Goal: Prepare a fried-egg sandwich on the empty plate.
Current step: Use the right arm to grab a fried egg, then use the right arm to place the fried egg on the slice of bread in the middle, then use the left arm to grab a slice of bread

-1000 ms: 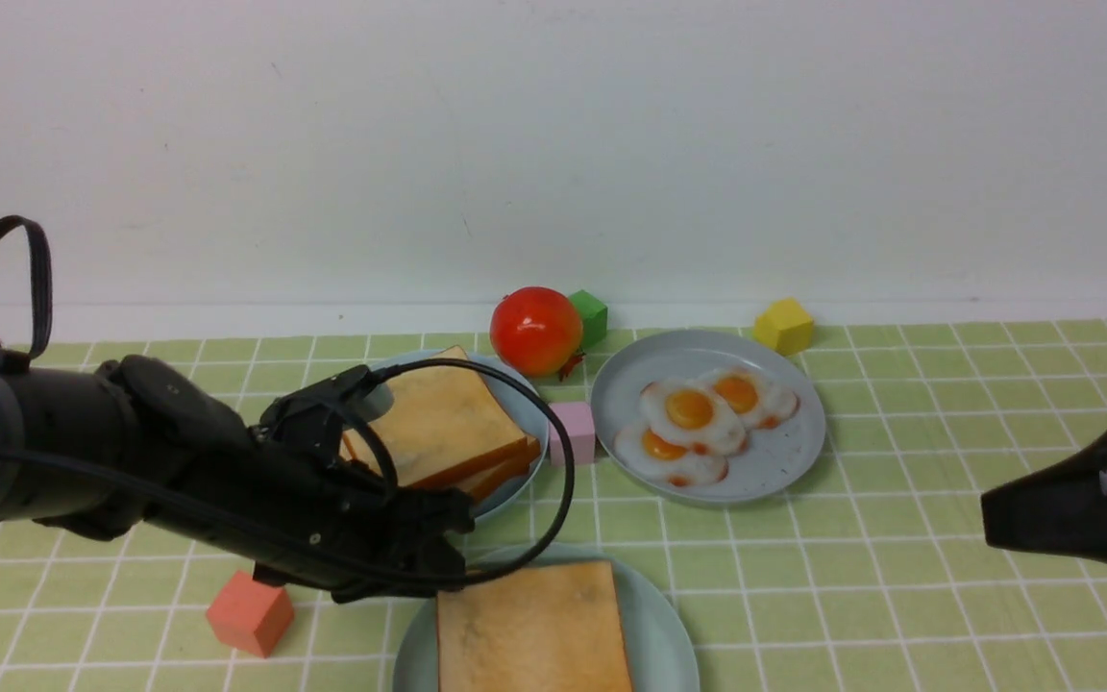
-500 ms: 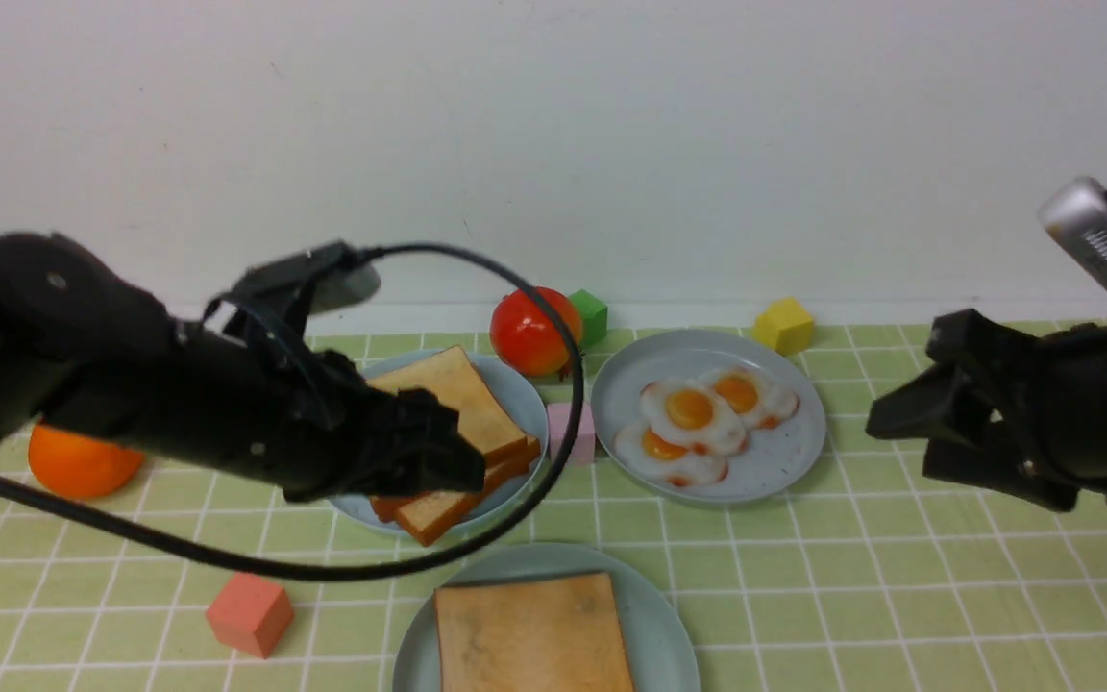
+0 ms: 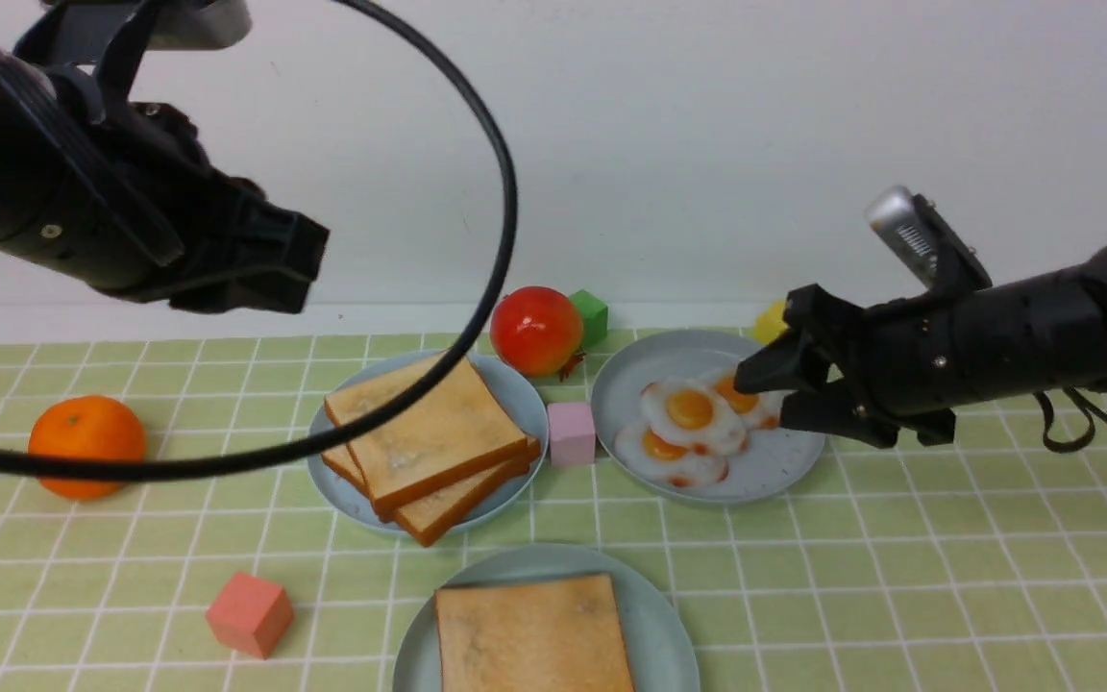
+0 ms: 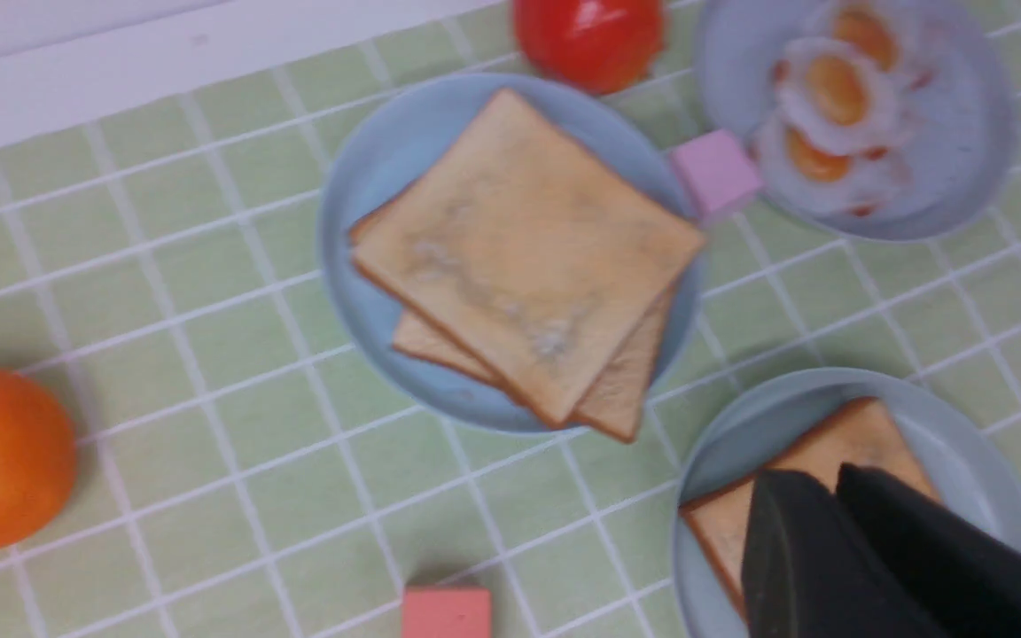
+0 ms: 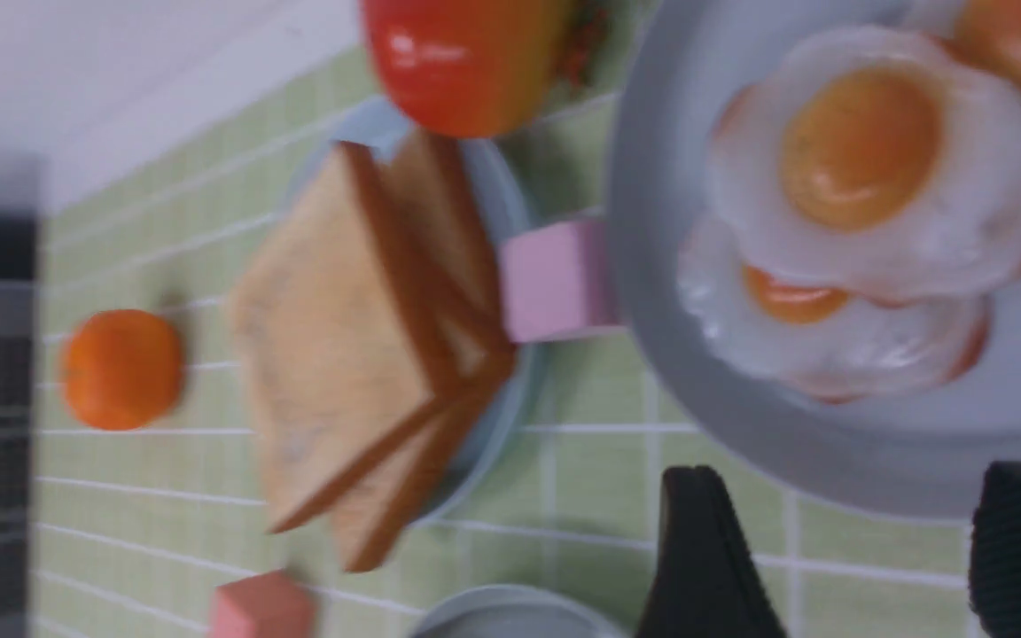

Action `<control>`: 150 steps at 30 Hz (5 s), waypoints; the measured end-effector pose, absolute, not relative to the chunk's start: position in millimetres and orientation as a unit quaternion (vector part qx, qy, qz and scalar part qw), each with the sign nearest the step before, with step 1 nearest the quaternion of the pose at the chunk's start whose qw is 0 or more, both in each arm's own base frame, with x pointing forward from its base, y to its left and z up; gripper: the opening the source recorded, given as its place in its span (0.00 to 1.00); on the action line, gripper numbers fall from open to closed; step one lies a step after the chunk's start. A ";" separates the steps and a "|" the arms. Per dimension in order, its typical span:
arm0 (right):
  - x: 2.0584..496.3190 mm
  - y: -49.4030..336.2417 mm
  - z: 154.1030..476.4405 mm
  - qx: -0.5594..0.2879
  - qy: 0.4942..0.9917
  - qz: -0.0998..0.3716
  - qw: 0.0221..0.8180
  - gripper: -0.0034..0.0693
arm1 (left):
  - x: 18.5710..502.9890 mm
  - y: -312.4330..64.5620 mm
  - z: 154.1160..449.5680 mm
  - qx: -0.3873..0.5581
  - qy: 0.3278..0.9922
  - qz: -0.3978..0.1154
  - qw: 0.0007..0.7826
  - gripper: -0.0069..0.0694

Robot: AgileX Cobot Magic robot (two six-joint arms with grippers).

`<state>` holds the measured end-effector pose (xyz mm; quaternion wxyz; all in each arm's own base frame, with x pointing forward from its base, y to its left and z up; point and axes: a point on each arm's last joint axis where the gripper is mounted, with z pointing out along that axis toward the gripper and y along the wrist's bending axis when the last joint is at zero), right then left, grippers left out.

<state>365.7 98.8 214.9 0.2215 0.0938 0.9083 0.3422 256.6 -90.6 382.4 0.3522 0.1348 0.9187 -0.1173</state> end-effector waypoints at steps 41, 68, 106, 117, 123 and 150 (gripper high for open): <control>425.1 122.6 139.5 0.276 0.909 0.261 0.173 0.13 | 251.4 -148.8 357.8 0.199 0.927 -0.119 0.294 0.08; 372.0 119.6 237.3 0.056 0.932 0.256 0.252 0.13 | 218.7 -127.7 378.6 0.135 0.944 -0.122 0.274 0.09; 256.2 133.2 295.6 -0.187 0.912 0.249 0.266 0.84 | 222.7 -124.2 306.0 0.030 0.954 -0.126 0.272 0.10; 209.3 92.4 341.4 -0.153 0.926 0.169 0.300 0.47 | 303.4 -87.6 281.7 -0.114 0.961 -0.151 0.200 0.10; 179.8 113.6 341.2 -0.190 0.913 0.235 0.273 0.07 | 337.3 -63.2 243.2 -0.219 0.943 -0.185 0.168 0.18; 171.4 118.4 336.3 -0.211 0.917 0.239 0.240 0.05 | 377.0 -78.9 173.4 -0.204 0.934 -0.240 0.170 0.32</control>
